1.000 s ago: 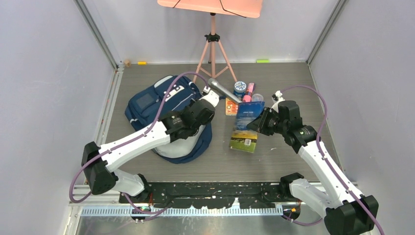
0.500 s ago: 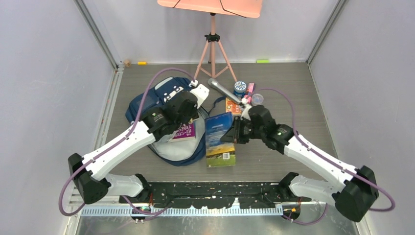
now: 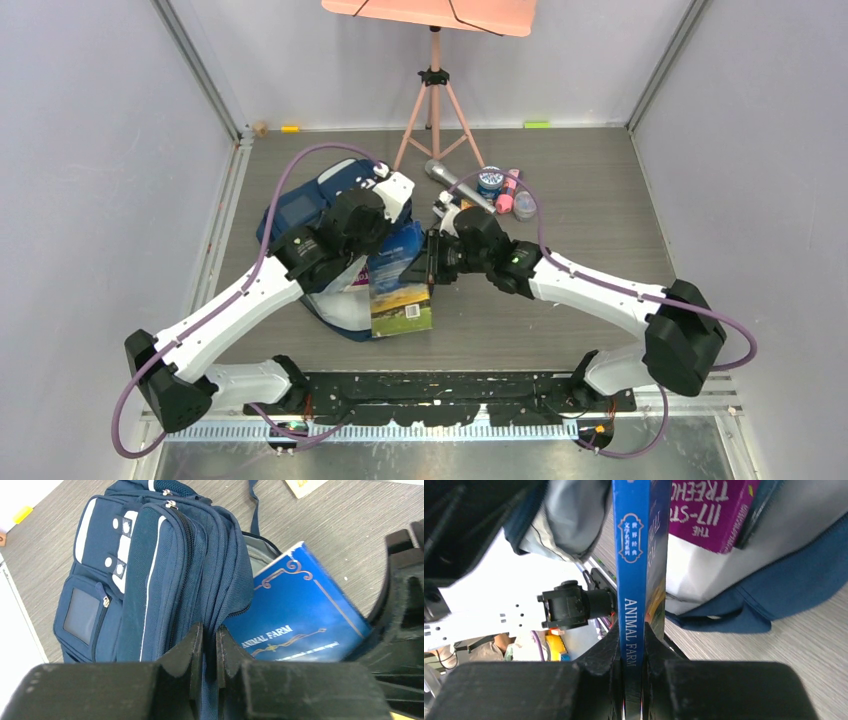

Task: Pack the student bag
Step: Place the book in the student bag.

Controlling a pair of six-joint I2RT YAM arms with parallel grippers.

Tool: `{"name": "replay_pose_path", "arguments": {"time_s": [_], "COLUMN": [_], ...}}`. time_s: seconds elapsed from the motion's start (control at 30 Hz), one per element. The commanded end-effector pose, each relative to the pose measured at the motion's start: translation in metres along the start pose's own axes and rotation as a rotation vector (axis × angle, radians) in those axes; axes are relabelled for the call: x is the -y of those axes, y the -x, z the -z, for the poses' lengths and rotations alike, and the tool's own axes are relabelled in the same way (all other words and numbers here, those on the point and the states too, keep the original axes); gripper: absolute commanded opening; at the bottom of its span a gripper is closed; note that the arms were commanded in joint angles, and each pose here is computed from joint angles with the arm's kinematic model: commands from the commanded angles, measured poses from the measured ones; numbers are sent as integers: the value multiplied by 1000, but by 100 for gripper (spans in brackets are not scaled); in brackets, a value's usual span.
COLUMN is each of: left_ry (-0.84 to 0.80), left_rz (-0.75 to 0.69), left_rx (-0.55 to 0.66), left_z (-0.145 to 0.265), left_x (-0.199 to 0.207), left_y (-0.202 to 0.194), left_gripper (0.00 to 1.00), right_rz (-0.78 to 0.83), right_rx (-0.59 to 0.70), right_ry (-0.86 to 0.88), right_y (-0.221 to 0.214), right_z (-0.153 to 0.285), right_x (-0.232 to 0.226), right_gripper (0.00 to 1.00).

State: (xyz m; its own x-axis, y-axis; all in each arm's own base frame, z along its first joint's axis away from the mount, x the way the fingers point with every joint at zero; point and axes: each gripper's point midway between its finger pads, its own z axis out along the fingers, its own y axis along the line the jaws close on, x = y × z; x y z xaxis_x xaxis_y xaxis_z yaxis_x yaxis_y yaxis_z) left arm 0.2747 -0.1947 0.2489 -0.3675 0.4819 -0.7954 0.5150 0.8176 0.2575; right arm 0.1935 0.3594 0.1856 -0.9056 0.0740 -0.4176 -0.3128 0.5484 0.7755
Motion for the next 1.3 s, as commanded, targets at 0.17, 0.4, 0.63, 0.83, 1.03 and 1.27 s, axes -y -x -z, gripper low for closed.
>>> {"name": "replay_pose_path", "arguments": {"time_s": [0.17,0.4,0.63,0.83,1.03,1.27], "left_ry": [-34,-33,-48,-62,-63,-61], "left_rz": [70,74,76,77,76,74], "left_rx": [185,207,207,204,200,200], "left_z": [15,20,20,18,17,17], "left_x": [0,-2,0,3,4,3], "left_y": [42,44,44,44,43,42], "left_gripper": [0,0,0,0,0,0], "right_rz": [3,-111,-172,-225,-249,-213], "right_rx": [186,179,173,266,318,340], "right_ry": [-77,-239,-242,-132,-57,-111], "right_y": [59,62,65,89,106,103], "right_z": [-31,-53,-81,-103,-124,-116], "right_x": [-2,59,71,56,46,57], "right_gripper": [1,0,0,1,3,41]}}
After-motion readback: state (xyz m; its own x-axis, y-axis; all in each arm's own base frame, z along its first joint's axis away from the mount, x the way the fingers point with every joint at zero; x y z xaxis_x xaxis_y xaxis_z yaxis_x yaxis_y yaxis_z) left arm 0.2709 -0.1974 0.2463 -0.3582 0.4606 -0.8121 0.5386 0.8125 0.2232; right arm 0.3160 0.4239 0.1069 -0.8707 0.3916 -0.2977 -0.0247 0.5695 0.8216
